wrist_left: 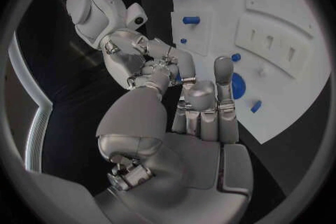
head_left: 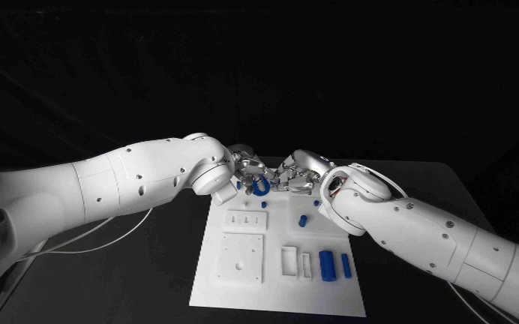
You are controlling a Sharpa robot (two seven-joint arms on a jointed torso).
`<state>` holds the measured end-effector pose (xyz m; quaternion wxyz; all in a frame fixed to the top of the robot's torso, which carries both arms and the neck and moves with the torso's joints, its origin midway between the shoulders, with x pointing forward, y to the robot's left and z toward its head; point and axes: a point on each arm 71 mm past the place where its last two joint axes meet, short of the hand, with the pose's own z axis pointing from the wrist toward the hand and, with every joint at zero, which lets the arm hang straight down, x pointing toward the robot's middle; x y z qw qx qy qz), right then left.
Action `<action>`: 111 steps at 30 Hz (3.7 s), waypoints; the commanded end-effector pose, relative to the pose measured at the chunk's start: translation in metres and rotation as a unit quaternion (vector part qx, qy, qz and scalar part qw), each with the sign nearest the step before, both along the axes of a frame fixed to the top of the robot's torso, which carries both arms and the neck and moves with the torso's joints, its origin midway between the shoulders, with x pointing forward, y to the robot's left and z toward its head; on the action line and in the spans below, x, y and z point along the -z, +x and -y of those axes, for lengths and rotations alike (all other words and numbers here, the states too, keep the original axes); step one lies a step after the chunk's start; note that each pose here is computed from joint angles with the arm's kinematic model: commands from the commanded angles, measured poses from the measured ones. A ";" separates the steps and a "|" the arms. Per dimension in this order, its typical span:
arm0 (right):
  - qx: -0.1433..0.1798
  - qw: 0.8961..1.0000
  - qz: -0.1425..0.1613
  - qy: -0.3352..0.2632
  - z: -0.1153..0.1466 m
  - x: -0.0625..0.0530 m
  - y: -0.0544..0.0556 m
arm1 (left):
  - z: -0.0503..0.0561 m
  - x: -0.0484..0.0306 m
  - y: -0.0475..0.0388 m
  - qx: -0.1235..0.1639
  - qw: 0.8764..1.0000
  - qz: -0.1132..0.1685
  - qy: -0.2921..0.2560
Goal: Assemble the parts on the task board
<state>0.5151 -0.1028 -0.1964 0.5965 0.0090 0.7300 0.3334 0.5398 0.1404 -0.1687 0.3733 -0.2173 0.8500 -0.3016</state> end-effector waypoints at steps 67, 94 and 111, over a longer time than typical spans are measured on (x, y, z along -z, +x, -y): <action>0.156 0.970 0.067 0.174 0.145 -0.057 0.039 | -0.038 0.0751 -0.0320 -0.009 0.988 0.016 0.153; 0.156 0.971 0.060 0.172 0.145 -0.056 0.040 | -0.043 0.0837 -0.0356 0.007 0.983 0.008 0.182; 0.155 0.972 0.054 0.171 0.143 -0.055 0.040 | -0.042 0.0852 -0.0378 0.022 0.981 -0.001 0.195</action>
